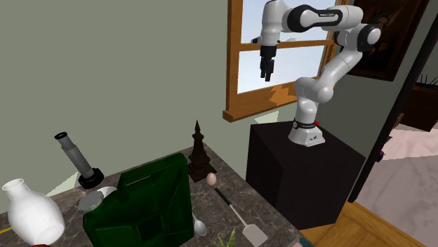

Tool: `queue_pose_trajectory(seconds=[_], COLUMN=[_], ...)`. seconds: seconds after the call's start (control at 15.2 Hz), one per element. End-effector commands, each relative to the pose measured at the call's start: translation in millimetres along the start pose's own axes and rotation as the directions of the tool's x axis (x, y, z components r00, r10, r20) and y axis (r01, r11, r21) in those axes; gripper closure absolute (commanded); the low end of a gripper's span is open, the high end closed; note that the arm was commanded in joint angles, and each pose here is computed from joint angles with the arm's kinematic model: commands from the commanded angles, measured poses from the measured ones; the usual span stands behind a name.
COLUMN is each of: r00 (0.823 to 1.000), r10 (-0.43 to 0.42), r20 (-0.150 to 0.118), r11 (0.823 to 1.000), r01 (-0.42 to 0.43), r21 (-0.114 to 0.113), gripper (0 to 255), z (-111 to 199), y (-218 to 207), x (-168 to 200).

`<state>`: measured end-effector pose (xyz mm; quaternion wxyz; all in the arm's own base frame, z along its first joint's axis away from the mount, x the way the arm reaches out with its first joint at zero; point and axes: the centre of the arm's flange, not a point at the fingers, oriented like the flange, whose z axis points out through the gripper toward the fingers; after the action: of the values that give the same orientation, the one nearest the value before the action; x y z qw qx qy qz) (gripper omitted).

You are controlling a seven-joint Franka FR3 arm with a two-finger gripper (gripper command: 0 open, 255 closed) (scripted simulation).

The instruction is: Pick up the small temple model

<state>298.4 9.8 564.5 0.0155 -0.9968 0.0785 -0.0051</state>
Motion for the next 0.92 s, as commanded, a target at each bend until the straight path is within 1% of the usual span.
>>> queue_pose_trajectory(seconds=[0.0, 0.2, 0.4, 0.59, 0.86], r00=[1.0, 0.997, 0.989, 0.975, 0.948], r10=[0.0, 0.069, 0.138, 0.205, 0.292], r20=[0.0, 0.028, 0.057, 0.087, 0.127], r11=[1.0, 0.997, 0.99, 0.978, 0.953], r01=[0.0, -0.07, -0.139, -0.208, -0.299], r21=[0.0, 0.013, 0.024, 0.033, 0.041], gripper=[0, 0, 0, 0, 0], z=[0, 14, 29, 44, 66], y=[0, -23, -44, -63, -85], x=[0, 31, 64, 97, 143])
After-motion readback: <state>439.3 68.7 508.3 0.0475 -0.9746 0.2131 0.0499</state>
